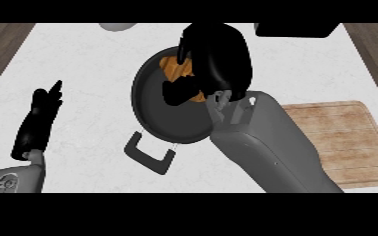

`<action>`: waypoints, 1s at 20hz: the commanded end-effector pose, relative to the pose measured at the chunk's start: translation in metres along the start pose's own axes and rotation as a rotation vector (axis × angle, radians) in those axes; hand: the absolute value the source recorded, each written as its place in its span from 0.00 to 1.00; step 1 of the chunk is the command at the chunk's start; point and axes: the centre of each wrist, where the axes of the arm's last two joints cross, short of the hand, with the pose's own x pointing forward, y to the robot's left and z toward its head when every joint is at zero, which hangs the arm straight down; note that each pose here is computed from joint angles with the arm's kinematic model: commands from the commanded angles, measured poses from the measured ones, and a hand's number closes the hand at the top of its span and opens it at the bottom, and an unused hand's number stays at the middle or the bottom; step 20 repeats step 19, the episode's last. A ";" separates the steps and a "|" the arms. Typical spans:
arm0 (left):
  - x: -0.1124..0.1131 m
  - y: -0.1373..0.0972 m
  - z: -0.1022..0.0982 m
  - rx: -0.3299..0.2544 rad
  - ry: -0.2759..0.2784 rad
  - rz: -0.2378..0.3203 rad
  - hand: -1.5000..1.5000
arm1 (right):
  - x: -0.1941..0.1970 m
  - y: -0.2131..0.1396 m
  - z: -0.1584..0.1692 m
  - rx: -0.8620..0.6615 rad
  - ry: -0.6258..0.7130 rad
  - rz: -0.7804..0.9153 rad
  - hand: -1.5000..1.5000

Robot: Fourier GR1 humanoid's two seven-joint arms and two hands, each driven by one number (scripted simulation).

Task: Pick the croissant from the cutting board and place it in the pot

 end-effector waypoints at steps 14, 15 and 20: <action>-0.011 0.010 0.005 0.011 0.026 0.000 0.50 | -0.029 0.028 -0.023 -0.311 0.043 -0.634 0.00; -0.004 0.012 0.006 0.011 0.022 0.008 0.50 | -0.048 0.035 -0.028 -0.342 0.080 -0.633 0.00; -0.003 0.016 -0.004 0.028 0.028 -0.007 0.50 | -0.078 0.025 -0.012 -0.417 0.107 -0.675 0.00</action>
